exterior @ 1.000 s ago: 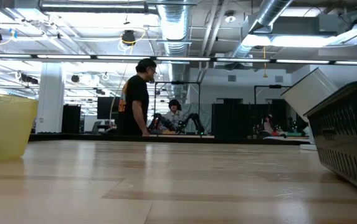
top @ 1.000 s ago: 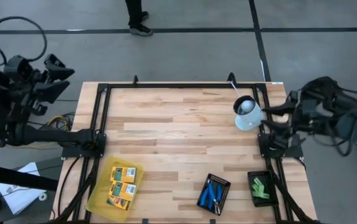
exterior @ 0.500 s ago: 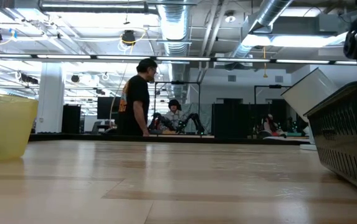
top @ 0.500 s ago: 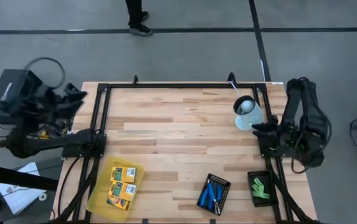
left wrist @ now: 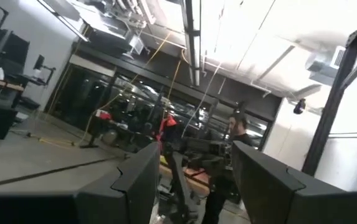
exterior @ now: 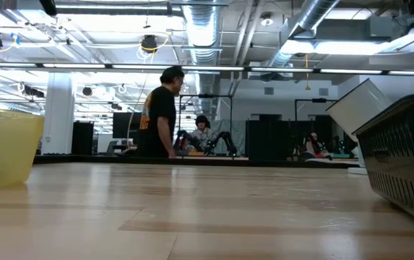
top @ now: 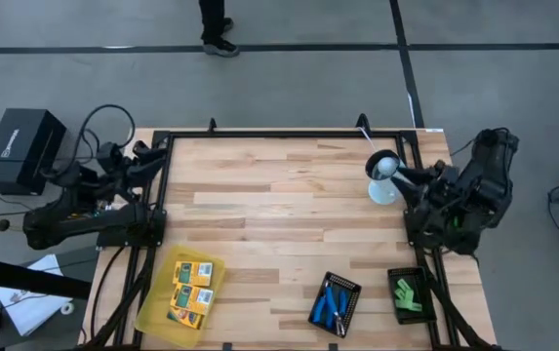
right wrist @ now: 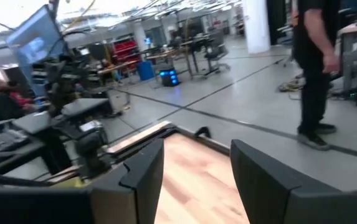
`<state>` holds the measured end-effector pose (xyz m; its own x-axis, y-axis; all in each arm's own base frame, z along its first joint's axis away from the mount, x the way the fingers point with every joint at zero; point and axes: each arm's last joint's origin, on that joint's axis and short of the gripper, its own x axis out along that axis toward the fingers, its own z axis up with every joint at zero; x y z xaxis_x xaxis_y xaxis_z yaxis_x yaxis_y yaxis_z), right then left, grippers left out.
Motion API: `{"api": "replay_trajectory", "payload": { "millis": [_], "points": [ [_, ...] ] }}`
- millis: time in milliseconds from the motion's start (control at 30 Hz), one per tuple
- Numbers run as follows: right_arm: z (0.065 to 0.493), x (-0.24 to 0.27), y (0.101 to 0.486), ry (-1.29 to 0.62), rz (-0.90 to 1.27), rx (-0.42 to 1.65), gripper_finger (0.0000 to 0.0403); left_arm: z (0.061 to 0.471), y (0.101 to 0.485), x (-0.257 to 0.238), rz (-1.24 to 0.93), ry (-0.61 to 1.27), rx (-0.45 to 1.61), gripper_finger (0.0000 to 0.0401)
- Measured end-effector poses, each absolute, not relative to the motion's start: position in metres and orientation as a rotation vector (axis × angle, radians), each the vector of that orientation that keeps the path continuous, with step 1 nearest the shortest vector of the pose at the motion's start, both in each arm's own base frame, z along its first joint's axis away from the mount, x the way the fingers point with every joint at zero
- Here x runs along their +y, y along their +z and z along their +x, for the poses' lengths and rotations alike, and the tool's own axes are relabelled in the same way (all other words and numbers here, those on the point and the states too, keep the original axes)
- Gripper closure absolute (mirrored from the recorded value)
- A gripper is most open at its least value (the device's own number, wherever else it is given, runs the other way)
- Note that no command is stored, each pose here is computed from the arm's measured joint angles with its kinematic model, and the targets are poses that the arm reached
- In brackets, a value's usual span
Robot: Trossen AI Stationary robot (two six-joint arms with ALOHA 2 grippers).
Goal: Pick & Place School Supplies
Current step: Return to Home Position
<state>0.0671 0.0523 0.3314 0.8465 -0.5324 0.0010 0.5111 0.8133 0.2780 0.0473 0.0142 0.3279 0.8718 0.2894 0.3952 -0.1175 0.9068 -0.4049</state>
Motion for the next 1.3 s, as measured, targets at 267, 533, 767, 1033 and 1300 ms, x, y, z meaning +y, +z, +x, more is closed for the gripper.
{"api": "replay_trajectory", "payload": {
  "millis": [267,533,767,1033,1300],
  "points": [
    [0.050,0.030,0.333,-0.513,0.300,-0.080,0.0231,0.058,0.311,0.017,-0.467,0.201,-0.458,0.0209],
    [0.042,0.044,0.362,-0.259,0.378,-0.050,0.0226,0.066,0.299,0.019,-0.494,0.164,-0.505,0.0209],
    [0.038,0.047,0.415,-0.170,0.292,-0.026,0.0227,0.065,0.301,0.018,-0.487,0.154,-0.532,0.0209],
    [0.043,0.072,0.429,-0.186,0.293,-0.027,0.0225,0.064,0.304,0.017,-0.436,0.111,-0.553,0.0209],
    [0.063,0.073,0.422,-0.412,0.093,-0.020,0.0226,0.063,0.305,0.015,-0.397,0.057,-0.547,0.0209]
  ]
}}
